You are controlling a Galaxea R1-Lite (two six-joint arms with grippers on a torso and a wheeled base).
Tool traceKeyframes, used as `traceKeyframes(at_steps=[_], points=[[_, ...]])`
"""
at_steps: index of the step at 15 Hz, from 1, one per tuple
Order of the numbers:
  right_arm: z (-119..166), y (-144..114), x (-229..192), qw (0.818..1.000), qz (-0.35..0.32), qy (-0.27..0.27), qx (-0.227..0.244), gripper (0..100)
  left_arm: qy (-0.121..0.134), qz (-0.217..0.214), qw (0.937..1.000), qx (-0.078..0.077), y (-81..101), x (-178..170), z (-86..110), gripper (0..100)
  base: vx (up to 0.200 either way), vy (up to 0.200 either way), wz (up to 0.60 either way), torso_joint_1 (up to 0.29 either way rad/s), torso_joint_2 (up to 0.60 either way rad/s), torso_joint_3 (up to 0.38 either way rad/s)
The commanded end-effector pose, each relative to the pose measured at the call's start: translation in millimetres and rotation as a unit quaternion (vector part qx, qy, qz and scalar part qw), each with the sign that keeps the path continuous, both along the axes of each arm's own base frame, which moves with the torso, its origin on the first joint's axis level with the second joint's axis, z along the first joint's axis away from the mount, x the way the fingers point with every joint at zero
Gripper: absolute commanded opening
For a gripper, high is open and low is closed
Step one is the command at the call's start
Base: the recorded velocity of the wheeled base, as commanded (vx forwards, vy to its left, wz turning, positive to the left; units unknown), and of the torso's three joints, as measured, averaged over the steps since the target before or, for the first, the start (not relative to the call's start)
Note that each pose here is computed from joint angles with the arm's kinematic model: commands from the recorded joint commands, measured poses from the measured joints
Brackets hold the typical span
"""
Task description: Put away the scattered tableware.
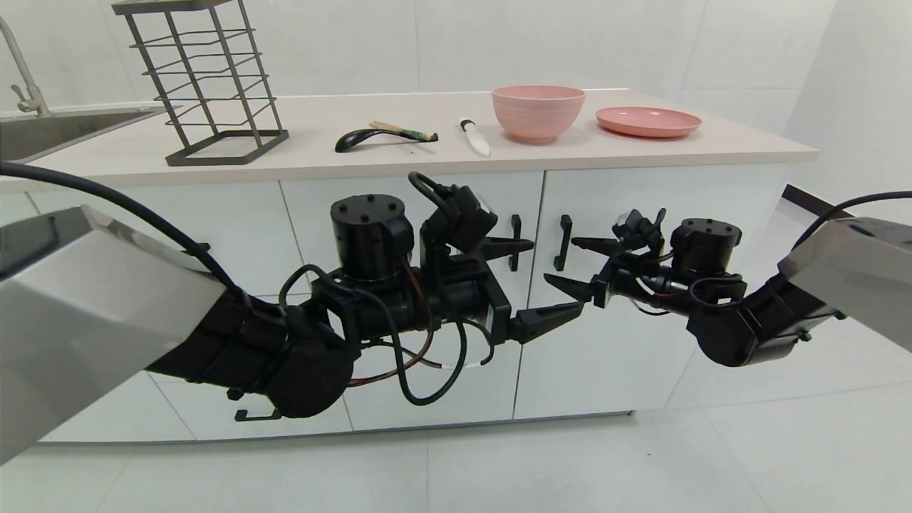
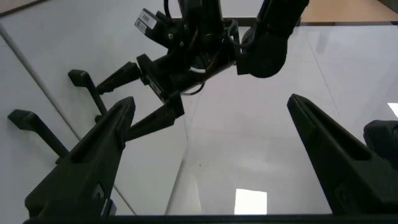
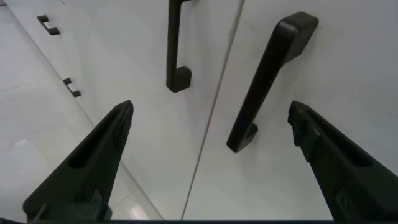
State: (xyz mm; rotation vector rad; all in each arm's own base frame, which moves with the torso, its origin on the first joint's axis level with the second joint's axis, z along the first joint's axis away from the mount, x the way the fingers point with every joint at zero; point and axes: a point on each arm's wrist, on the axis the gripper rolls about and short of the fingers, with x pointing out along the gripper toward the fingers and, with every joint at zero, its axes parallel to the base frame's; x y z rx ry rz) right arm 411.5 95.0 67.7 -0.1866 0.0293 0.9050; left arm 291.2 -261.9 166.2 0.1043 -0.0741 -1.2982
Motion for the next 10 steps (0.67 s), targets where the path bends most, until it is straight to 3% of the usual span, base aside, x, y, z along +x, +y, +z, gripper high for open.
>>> traceKeyframes(at_steps=[1, 4, 10], points=[[-5, 2, 7, 1.0, 0.006, -0.003, 0.001, 100, 0.004, 0.002, 1.0, 0.004, -5.0, 6, -8.8, 100, 0.0, 0.0, 0.0, 0.0, 0.0, 0.0], [-6, 8, 11, 1.0, 0.02, -0.018, 0.005, 100, 0.003, 0.026, 0.9996, 0.003, -5.3, 7, -8.9, 100, 0.0, 0.0, 0.0, 0.0, 0.0, 0.0], [-9, 13, 10, 0.998, 0.057, -0.015, 0.009, 100, 0.004, 0.032, 0.9995, 0.004, -5.3, 9, -11.1, 100, 0.0, 0.0, 0.0, 0.0, 0.0, 0.0]])
